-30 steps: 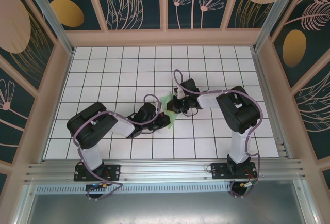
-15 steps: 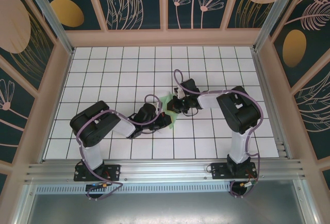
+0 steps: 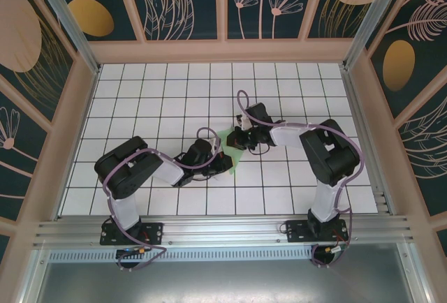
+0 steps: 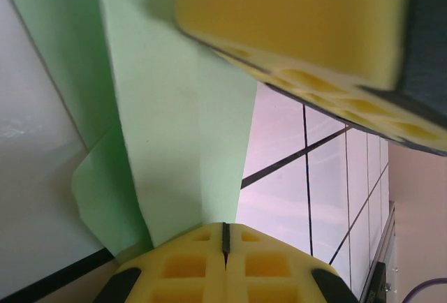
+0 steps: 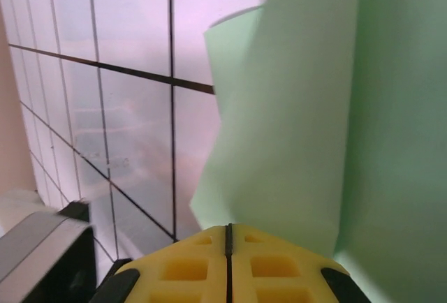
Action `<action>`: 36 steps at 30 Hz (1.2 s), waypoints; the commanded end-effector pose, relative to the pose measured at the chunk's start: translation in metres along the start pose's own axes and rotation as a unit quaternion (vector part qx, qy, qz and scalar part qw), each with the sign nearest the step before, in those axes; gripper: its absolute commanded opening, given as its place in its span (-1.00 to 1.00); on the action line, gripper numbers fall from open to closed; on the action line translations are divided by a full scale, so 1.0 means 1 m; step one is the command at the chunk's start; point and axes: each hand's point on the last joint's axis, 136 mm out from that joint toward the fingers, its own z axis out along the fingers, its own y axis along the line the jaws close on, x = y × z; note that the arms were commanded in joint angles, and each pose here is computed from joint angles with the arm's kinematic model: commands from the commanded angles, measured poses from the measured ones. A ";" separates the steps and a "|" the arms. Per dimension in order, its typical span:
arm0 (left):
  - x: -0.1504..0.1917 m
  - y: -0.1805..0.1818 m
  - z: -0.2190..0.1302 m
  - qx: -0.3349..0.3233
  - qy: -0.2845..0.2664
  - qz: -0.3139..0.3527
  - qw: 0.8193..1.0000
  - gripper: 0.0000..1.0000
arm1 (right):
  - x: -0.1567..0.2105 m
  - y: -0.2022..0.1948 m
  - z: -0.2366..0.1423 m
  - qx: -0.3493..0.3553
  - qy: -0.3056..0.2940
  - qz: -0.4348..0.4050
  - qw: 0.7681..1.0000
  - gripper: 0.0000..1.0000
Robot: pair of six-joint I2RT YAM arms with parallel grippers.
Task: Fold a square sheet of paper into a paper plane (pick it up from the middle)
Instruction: Fourth fold the wing at the center of the table.
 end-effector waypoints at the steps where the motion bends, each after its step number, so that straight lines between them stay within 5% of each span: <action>1: 0.009 0.010 -0.001 -0.031 0.016 0.009 0.999 -0.95 | -0.005 -0.017 0.010 0.029 0.002 -0.005 1.000 -0.82; 16: -0.077 -0.017 -0.061 -0.070 -0.138 0.013 0.988 -0.87 | 0.006 -0.030 0.015 0.039 0.011 0.003 0.999 -0.84; 36: -0.088 0.014 -0.003 -0.105 -0.075 -0.028 0.991 -1.00 | 0.004 -0.028 0.014 0.033 0.007 0.007 0.999 -0.84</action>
